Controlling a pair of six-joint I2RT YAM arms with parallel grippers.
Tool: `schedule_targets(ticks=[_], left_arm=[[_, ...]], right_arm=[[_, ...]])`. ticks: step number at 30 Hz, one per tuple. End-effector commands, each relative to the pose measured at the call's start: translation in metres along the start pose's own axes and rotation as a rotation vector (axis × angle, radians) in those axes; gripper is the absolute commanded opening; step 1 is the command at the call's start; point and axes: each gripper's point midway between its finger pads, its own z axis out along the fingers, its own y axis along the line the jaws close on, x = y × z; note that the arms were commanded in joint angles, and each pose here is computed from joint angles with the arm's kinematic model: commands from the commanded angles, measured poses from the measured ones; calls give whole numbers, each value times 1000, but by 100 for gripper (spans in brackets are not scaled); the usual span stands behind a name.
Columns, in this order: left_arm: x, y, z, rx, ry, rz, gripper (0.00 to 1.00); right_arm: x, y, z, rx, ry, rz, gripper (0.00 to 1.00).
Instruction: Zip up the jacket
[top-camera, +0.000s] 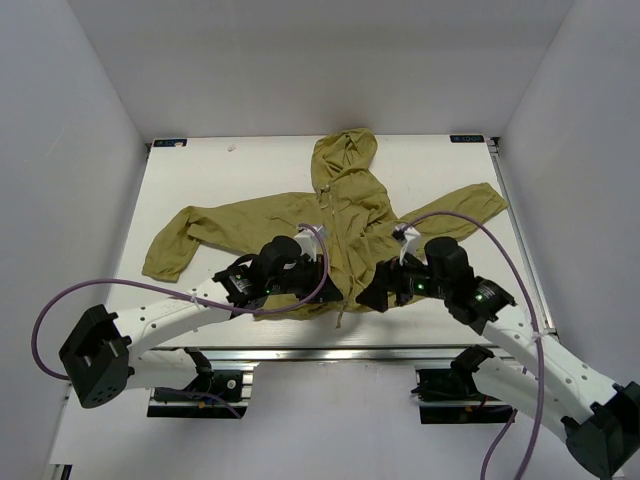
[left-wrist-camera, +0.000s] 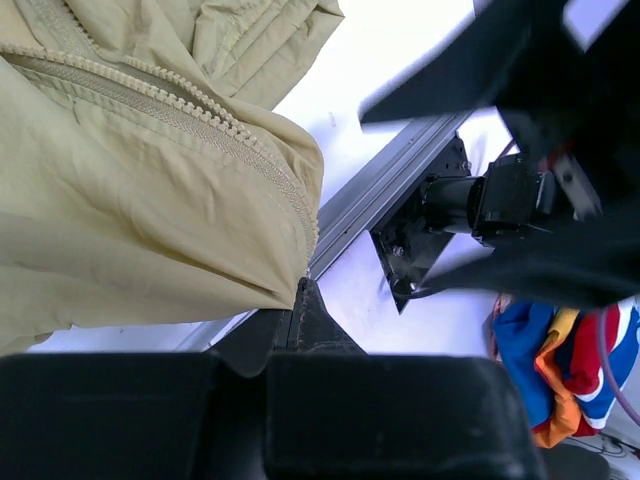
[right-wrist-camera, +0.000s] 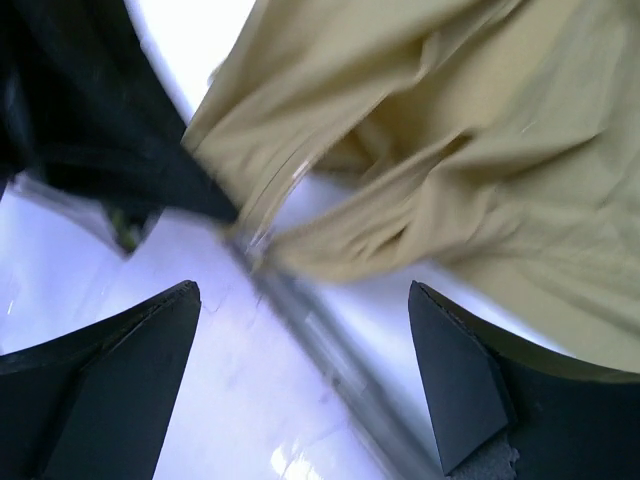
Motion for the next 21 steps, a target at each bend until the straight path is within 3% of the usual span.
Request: schedule_targets(ticks=[1, 4, 10, 17, 21], left_arm=[[-5, -8, -3, 30, -18, -9, 0], [-5, -9, -2, 39, -16, -15, 0], [-1, -7, -1, 36, -4, -36, 0], [-1, -6, 0, 38, -16, -70, 0], [-1, -5, 0, 26, -18, -86, 0]], right_arm=[[31, 26, -17, -74, 107, -19, 89], [61, 54, -15, -158, 157, -2, 89], [89, 55, 15, -56, 132, -11, 89], [70, 52, 39, 149, -111, -209, 86], [69, 58, 46, 196, -190, -216, 79]])
